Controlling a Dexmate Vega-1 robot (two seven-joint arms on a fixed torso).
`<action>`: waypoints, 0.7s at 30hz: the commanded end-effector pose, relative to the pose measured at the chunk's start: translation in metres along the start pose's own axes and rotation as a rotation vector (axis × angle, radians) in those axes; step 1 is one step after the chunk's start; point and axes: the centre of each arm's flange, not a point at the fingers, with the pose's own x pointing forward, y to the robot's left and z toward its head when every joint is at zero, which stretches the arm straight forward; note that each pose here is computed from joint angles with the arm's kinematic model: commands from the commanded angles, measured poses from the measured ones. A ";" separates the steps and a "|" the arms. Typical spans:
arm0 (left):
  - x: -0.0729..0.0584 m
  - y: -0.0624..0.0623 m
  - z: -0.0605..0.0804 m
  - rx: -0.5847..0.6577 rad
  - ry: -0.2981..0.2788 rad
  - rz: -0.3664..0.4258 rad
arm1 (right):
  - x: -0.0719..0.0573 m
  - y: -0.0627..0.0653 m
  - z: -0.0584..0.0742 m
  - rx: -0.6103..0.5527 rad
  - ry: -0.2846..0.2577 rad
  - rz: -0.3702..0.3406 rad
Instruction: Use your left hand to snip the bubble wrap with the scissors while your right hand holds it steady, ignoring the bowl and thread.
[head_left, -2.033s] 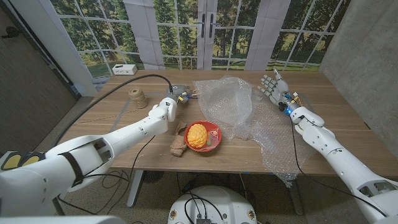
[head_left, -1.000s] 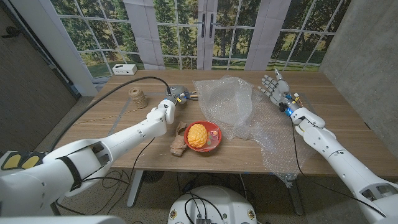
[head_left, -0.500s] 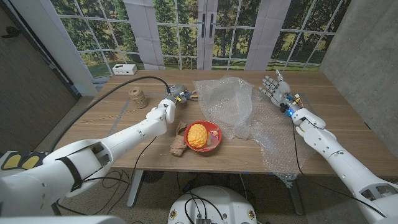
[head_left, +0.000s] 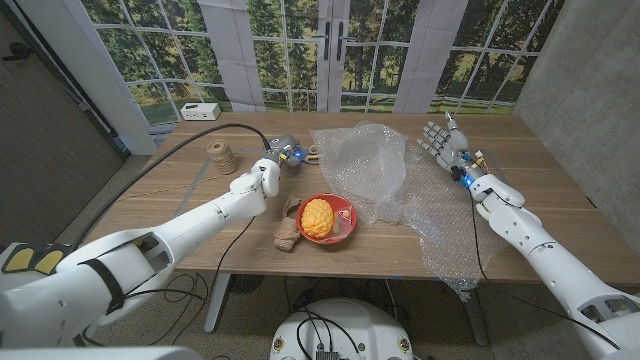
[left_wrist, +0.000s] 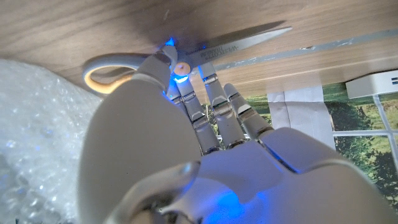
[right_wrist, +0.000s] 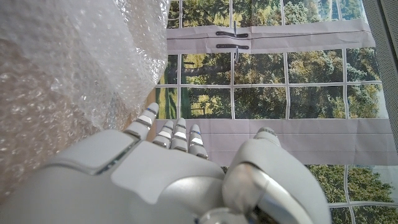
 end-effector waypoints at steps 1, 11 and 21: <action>-0.007 0.044 -0.002 -0.177 -0.021 0.108 | -0.002 0.000 0.002 -0.004 -0.005 -0.008; -0.014 0.062 0.000 -0.283 -0.033 0.179 | -0.002 -0.001 0.003 0.001 -0.014 -0.008; -0.016 0.068 -0.001 -0.380 -0.053 0.204 | -0.001 0.002 0.011 -0.005 -0.037 0.017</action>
